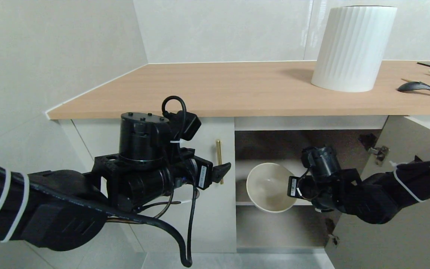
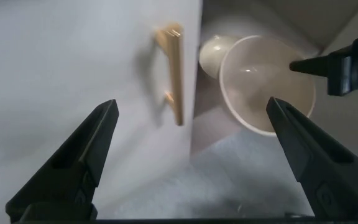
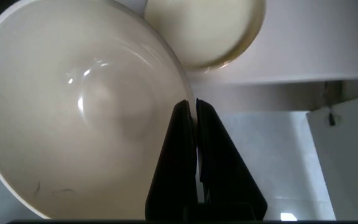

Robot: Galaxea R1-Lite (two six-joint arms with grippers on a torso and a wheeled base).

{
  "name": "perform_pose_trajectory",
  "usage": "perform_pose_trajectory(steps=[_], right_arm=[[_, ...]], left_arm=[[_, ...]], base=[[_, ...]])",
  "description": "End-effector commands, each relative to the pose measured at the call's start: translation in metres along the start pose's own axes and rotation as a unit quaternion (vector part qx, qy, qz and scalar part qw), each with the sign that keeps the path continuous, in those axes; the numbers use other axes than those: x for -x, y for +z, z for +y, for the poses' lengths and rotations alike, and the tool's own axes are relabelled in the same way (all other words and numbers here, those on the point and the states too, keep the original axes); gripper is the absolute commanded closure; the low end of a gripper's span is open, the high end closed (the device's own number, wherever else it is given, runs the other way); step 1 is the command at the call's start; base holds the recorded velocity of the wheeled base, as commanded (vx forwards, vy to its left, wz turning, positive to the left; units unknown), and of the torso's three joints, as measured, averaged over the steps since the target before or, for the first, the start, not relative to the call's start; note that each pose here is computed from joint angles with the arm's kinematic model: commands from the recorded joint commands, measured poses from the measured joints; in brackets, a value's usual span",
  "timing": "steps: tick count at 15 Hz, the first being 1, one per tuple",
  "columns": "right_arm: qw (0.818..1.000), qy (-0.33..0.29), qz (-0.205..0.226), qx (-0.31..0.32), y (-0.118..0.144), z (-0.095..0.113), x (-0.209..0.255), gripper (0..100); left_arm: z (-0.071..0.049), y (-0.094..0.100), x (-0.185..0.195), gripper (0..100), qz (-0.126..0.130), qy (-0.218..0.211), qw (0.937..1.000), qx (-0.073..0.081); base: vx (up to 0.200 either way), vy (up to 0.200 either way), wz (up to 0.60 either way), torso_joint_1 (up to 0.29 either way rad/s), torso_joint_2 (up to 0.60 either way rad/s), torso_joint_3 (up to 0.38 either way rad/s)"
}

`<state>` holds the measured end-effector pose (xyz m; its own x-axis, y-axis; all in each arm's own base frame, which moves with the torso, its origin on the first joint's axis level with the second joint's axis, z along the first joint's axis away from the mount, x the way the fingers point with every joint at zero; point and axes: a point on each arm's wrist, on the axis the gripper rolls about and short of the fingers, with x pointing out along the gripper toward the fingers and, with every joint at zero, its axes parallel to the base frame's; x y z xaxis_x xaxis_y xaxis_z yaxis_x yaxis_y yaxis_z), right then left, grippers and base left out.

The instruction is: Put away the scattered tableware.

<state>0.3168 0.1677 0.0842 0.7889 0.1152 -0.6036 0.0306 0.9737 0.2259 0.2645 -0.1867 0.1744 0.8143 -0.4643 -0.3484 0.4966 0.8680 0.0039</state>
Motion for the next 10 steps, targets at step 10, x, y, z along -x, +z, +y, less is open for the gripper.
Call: perform_pose_trajectory(steps=[10], right_arm=[[0.994,-0.083,-0.04,-0.062,0.021,-0.023,-0.07,100]], left_arm=[[0.006,0.008,0.007,0,-0.016,0.008,0.9998,0.005]], base=[[0.0,0.0,0.0,0.0,0.0,0.0]])
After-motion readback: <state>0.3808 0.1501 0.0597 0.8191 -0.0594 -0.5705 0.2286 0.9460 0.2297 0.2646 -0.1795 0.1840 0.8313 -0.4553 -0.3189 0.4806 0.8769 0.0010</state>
